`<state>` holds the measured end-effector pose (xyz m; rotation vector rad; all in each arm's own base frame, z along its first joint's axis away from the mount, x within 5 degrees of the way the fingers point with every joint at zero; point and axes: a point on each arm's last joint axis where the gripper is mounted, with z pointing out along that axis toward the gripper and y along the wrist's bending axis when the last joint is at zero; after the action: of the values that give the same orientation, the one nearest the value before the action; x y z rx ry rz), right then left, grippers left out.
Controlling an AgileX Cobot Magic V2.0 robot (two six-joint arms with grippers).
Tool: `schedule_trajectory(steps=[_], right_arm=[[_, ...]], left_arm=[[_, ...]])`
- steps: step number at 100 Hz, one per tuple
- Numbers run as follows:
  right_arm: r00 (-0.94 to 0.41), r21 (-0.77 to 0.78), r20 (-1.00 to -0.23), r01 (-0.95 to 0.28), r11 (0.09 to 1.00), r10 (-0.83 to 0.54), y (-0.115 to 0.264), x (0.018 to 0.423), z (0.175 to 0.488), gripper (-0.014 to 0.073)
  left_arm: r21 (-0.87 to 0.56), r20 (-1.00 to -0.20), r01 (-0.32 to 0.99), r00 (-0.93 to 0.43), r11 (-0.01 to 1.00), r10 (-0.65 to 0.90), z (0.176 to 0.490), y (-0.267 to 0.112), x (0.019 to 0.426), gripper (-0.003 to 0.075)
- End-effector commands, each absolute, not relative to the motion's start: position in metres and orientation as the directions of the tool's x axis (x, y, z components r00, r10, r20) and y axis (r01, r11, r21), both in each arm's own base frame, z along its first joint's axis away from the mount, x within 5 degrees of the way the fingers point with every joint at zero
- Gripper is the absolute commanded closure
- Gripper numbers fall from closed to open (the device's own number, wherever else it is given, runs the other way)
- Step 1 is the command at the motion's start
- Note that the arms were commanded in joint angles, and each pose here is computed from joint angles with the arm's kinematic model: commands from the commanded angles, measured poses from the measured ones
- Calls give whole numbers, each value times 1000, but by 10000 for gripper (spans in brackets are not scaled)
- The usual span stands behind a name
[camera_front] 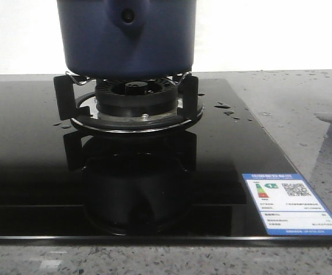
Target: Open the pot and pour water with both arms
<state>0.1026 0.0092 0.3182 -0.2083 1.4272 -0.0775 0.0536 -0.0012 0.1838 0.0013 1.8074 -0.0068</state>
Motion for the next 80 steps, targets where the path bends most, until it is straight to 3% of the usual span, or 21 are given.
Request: schedule_trajectory(steps=[1, 37, 47, 67, 80], right_arm=[[239, -196, -956, -92, 976, -169, 13, 100, 333, 669], [239, -196, -956, -92, 976, -169, 13, 100, 333, 669], [165, -191, -970, -68, 979, -178, 9, 101, 326, 669], [2, -181, -983, -28, 983, -181, 3, 94, 293, 669], [-47, -78, -996, -33, 996, -79, 2, 81, 253, 669]], left_arm=[[-25, -979, -2, -203, 1000, -25, 177, -1, 54, 739], [-25, -979, -2, -203, 1000, -25, 177, -1, 54, 739], [-25, -979, -2, -203, 1000, -25, 177, -1, 54, 739], [-25, -979, -2, -203, 1000, -25, 177, -1, 54, 739], [-25, -979, -2, -203, 1000, -25, 177, -1, 54, 739]])
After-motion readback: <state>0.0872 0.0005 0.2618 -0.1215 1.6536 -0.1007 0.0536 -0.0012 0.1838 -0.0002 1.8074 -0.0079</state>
